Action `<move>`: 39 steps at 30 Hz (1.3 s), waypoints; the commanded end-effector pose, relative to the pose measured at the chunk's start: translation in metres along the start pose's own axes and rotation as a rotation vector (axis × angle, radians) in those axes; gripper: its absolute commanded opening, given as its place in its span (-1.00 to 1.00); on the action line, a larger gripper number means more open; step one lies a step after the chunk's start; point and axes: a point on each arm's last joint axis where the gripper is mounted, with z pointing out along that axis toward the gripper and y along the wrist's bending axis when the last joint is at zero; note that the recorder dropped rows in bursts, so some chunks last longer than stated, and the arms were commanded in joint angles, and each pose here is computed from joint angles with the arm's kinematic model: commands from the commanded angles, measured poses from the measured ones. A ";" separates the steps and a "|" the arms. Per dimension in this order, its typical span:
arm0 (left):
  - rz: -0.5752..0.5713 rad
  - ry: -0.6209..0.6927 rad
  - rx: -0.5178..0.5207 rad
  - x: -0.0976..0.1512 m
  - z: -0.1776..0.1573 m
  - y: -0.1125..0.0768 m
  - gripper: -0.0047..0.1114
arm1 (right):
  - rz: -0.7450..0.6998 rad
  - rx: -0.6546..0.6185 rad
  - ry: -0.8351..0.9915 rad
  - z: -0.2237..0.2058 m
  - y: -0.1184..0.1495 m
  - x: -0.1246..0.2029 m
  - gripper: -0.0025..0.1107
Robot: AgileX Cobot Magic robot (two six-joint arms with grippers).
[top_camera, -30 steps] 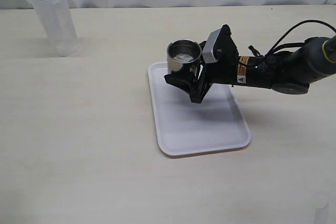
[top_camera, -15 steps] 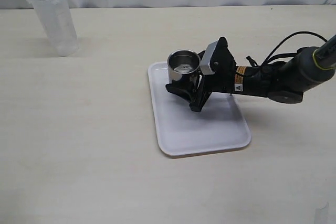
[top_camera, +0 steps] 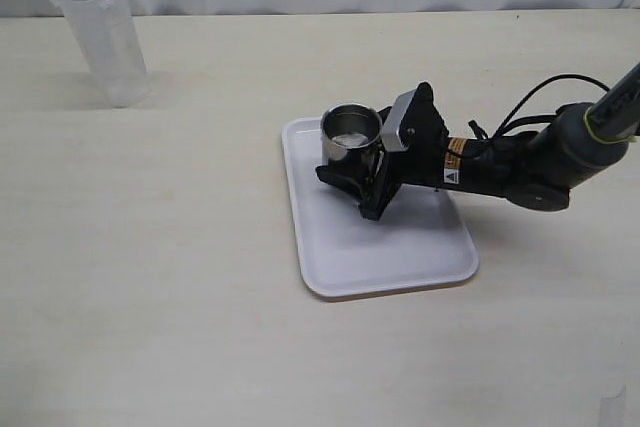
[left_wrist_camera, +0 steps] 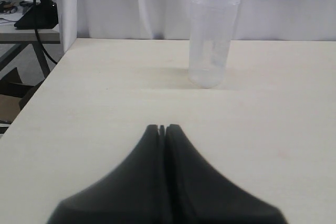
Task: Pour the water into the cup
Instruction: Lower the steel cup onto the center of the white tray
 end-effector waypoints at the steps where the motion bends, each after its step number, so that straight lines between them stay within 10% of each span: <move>1: -0.011 -0.009 0.002 0.000 0.000 0.000 -0.92 | -0.004 0.004 -0.056 -0.001 -0.001 -0.003 -0.88; 31: -0.011 -0.009 0.002 0.000 0.000 0.000 -0.92 | 0.037 0.003 -0.075 0.003 0.003 0.012 -0.88; 39: -0.011 -0.009 0.002 0.000 0.000 0.000 -0.92 | 0.054 0.002 -0.075 0.003 0.003 0.012 -0.13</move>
